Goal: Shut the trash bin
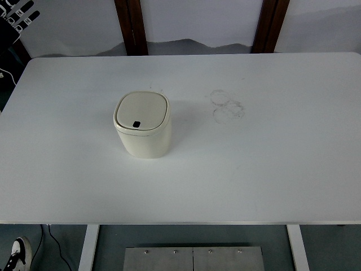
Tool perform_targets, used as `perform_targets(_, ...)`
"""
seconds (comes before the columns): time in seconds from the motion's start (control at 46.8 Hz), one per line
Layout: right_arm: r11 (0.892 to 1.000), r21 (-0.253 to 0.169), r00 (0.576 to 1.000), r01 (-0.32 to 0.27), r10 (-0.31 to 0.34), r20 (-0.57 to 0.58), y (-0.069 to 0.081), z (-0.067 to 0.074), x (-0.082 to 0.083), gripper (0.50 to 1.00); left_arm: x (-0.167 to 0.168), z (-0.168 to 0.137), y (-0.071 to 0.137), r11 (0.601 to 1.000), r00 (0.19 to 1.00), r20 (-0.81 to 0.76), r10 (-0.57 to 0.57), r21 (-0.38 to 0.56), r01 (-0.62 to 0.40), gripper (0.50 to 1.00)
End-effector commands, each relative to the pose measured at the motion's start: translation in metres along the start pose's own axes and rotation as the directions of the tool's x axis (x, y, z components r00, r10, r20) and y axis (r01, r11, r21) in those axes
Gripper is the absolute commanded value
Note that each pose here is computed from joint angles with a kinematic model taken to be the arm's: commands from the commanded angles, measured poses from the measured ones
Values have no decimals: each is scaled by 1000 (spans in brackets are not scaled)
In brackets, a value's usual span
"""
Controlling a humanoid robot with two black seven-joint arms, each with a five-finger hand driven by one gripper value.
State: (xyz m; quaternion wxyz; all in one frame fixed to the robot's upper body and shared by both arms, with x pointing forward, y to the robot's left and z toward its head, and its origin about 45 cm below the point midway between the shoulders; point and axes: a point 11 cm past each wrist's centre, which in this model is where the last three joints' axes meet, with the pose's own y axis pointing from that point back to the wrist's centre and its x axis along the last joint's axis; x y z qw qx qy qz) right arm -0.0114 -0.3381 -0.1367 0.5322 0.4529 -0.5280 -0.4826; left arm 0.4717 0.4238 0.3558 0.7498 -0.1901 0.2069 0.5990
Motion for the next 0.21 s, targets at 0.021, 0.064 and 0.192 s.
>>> perform_targets(0.021, 1000, 0, 1000, 1, -1, 0, 0, 0, 0, 995, 0, 0, 0, 1000, 1000, 0, 0, 1, 0, 1000)
perform_targets(0.064, 1000, 0, 1000, 1, -1, 0, 0, 0, 0, 995, 0, -1, 0, 1000, 1000, 2, 1, 2, -1, 1000)
perform_targets(0.192, 1000, 2, 1000, 1, -1, -2, 0, 0, 0, 995, 0, -1, 0, 1000, 1000, 5, 2, 4, -2, 1000)
